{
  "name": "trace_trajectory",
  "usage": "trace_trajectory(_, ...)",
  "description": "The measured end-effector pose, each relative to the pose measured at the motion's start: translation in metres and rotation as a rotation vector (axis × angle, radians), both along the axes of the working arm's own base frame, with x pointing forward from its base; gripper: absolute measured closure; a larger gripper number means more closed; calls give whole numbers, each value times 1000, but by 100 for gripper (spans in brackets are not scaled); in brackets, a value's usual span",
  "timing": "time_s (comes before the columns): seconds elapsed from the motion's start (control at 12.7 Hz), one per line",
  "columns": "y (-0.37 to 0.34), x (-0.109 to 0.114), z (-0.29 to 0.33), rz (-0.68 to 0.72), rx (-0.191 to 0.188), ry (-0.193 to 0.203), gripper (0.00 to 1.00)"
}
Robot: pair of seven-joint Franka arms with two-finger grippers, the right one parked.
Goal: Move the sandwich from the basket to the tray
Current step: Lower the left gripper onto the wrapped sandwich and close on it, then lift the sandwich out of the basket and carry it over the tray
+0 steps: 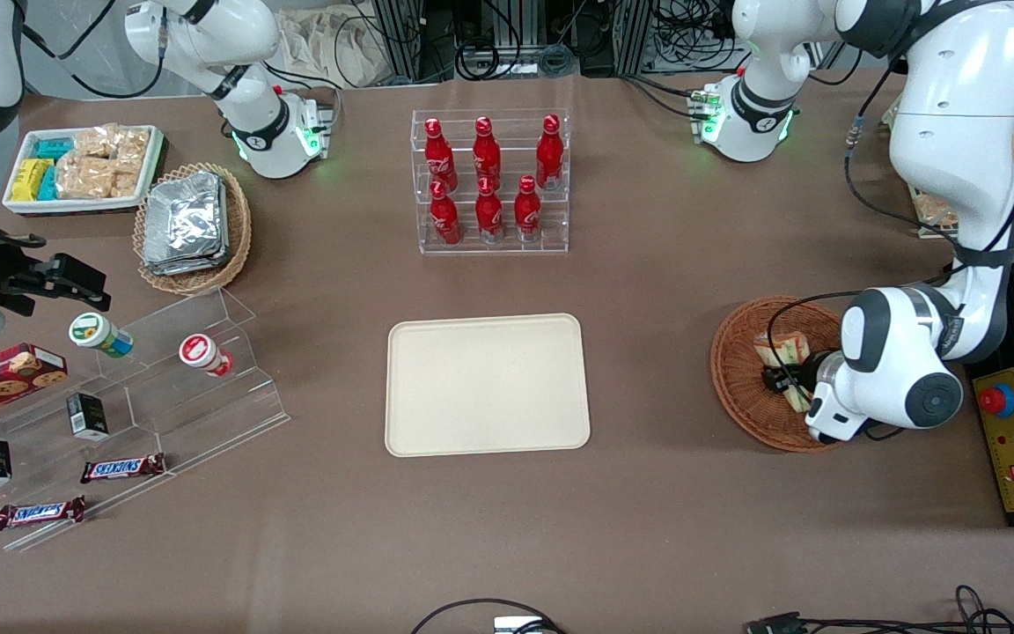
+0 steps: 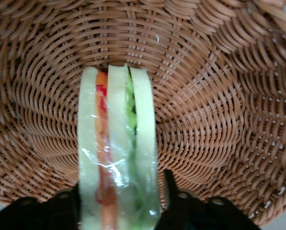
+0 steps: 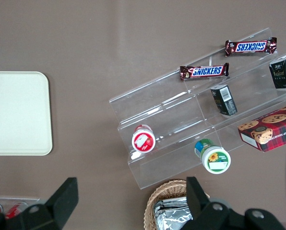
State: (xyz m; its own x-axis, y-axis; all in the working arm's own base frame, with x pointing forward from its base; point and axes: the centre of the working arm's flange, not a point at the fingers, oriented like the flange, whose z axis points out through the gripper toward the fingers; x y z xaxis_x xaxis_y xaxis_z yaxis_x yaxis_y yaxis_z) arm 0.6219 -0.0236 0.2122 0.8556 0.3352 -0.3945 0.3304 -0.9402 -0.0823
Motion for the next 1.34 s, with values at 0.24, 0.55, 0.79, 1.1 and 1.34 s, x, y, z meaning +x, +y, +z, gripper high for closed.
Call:
trace_trajectory(0.24,-2,4,27,38,8,-19,65)
trace_trajectory(0.55,-30,11,106,43,-1,-36,80)
trace_trajectory(0.79,-83,21,165,-32,-47,-78,84)
trace_trajectory(1.1,-178,17,203,-215,-138,-149,84)
trace_trajectory(1.34,-232,17,189,-391,-210,-155,84)
